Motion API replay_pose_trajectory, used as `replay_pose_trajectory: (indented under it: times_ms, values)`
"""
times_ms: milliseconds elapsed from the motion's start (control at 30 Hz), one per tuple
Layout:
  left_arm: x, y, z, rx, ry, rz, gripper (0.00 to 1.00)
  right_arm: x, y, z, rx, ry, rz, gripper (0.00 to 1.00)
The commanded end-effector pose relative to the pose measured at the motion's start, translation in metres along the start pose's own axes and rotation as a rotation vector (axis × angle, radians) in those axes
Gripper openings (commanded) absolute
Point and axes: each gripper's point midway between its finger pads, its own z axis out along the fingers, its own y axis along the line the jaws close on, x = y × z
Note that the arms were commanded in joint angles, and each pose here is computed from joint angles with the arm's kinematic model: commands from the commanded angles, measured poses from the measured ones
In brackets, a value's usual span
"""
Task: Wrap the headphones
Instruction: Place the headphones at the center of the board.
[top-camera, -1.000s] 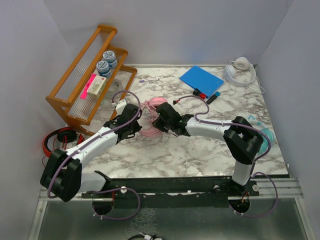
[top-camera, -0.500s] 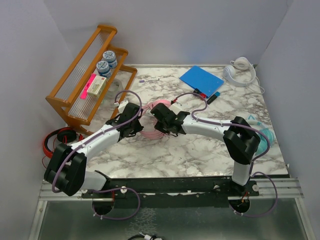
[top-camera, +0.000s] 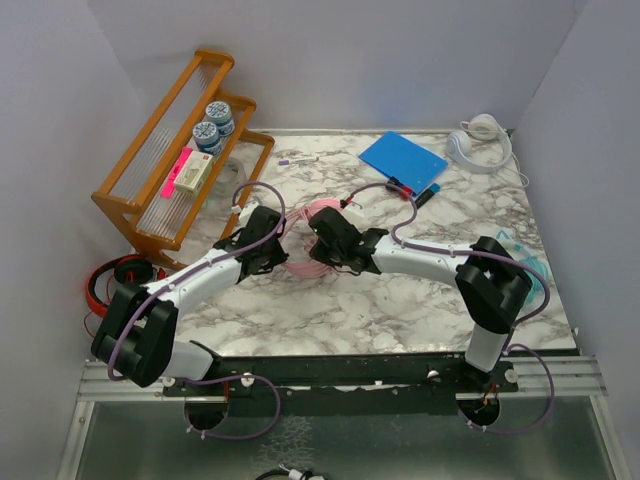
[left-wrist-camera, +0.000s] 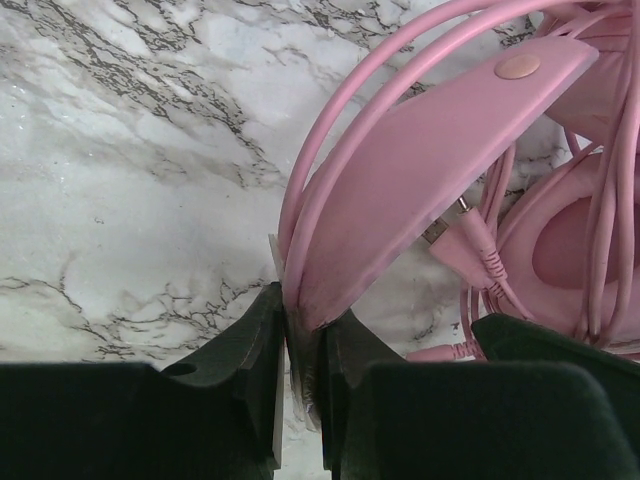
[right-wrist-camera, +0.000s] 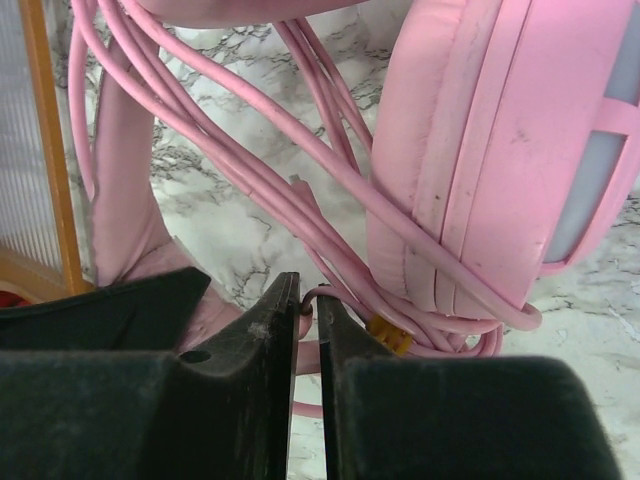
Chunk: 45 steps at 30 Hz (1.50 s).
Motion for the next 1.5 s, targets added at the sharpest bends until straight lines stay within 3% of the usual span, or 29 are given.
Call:
replay_pose_trajectory:
  times_ms: [0,100,167,233,700,1067,1300,1467]
  values:
    - [0.002,-0.028,-0.005,0.13,0.024,-0.003,0.09,-0.011,0.04,-0.009,-0.144,-0.024,0.014,0.18]
    - [0.0,-0.027,-0.006,0.123,0.015,0.0,0.09,-0.015,0.043,-0.01,-0.147,-0.038,0.011,0.18]
    - [-0.001,-0.027,-0.006,0.123,0.013,0.001,0.09,-0.018,0.045,-0.011,-0.151,-0.048,0.012,0.28]
    - [0.0,-0.028,-0.005,0.128,0.018,0.001,0.09,-0.02,0.049,-0.011,-0.163,-0.054,0.009,0.32]
    - [-0.001,-0.023,-0.004,0.091,0.023,-0.009,0.1,-0.024,0.067,-0.014,-0.229,-0.061,-0.04,0.27]
    - [-0.005,-0.019,0.002,0.061,0.038,-0.013,0.12,-0.062,0.102,-0.073,-0.441,-0.211,-0.257,0.26]
    - [-0.014,-0.011,0.006,0.047,0.036,-0.038,0.16,-0.076,0.085,-0.097,-0.449,-0.297,-0.385,0.32]
    - [-0.027,-0.001,0.011,0.016,0.021,-0.05,0.17,-0.087,0.052,-0.094,-0.395,-0.276,-0.398,0.32]
